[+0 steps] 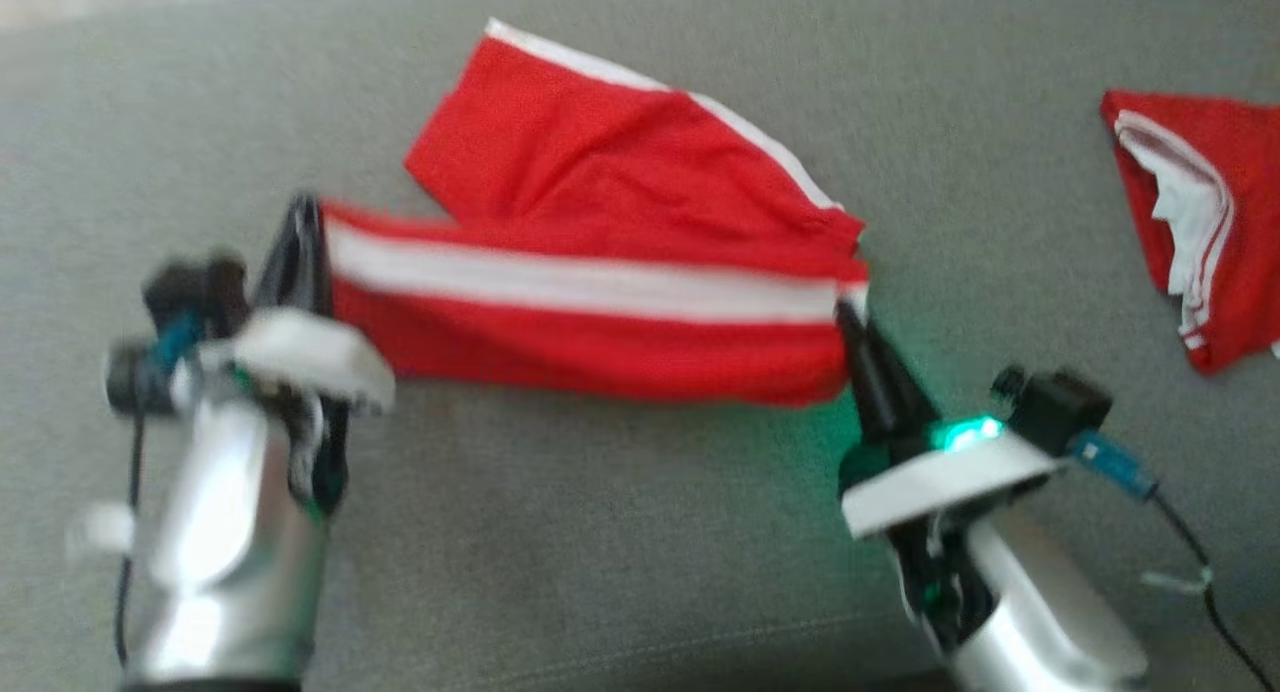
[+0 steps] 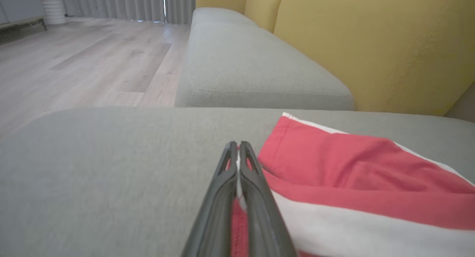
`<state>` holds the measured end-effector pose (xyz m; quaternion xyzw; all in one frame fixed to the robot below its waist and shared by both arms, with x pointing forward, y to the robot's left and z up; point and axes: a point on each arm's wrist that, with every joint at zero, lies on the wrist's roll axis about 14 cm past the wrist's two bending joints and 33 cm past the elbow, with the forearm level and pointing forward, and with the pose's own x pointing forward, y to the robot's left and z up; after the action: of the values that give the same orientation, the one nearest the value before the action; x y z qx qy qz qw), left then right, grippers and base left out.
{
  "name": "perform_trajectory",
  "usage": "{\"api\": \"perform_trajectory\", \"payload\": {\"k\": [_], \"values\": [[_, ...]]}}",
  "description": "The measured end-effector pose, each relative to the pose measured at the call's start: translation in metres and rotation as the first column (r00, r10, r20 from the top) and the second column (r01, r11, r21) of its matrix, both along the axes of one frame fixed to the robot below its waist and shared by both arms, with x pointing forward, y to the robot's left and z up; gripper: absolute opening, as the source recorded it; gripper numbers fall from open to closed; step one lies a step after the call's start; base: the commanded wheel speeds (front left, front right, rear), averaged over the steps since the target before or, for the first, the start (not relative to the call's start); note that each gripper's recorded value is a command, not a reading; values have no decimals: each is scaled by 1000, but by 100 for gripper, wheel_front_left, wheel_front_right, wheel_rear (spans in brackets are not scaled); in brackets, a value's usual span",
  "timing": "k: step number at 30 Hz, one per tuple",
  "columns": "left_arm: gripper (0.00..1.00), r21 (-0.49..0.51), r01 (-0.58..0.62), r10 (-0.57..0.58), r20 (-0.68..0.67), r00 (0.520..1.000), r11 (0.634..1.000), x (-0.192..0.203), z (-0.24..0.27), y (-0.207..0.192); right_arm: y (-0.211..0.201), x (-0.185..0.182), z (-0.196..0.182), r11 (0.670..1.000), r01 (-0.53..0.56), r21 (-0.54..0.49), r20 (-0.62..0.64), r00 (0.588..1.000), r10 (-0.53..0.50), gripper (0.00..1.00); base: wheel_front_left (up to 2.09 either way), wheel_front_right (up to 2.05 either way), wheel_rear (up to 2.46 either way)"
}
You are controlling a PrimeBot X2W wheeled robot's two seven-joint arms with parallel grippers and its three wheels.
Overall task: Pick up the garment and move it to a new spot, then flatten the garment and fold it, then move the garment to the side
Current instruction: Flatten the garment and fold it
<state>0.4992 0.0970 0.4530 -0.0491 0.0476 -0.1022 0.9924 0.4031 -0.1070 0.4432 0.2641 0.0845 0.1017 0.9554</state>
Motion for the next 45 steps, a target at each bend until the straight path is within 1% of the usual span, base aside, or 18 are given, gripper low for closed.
{"api": "perform_trajectory", "payload": {"k": [3,4,7,11,18,21,28,34,41,42,43,44,45], "values": [[0,37,53,-54,8,999,998,27,-1,-14,-11,17,4,999,42,-1,22,999,-42,0,0,0,0],[0,37,53,-54,8,999,998,27,-1,-14,-11,17,4,999,42,-1,22,999,-42,0,0,0,0],[0,58,93,-94,10,996,994,50,-4,-31,-22,26,-1,997,78,-1,18,997,-78,0,0,0,0],[0,78,125,-125,1,992,989,78,-11,-46,-26,36,-4,995,96,33,13,995,-96,0,0,0,0],[0,113,183,-182,-19,983,977,108,-25,-72,-39,57,2,992,123,27,49,991,-124,0,0,0,0],[0,123,190,-190,-15,982,974,119,-27,-79,-46,59,3,990,141,25,54,988,-142,0,0,0,0],[0,137,227,-228,-9,974,964,132,-27,-97,-57,66,10,986,165,25,77,983,-167,0,0,0,0],[0,148,247,-248,-14,969,958,139,-31,-108,-62,63,7,985,175,11,69,982,-175,0,0,0,0],[0,157,257,-251,-57,966,954,140,-51,-111,-64,67,6,985,173,-10,71,983,-172,0,0,0,0],[2,158,255,-248,-60,967,954,140,-53,-110,-63,67,6,986,165,-16,70,984,-164,23,0,0,0],[29,159,254,-247,-62,967,954,140,-55,-110,-62,68,5,987,162,-19,69,985,-160,59,0,0,0],[74,161,252,-245,-62,967,954,140,-55,-109,-61,68,5,987,159,-19,69,985,-158,100,0,0,0],[100,162,247,-240,-60,969,955,141,-55,-108,-60,69,4,988,155,-25,68,986,-153,100,0,0,0]]}}
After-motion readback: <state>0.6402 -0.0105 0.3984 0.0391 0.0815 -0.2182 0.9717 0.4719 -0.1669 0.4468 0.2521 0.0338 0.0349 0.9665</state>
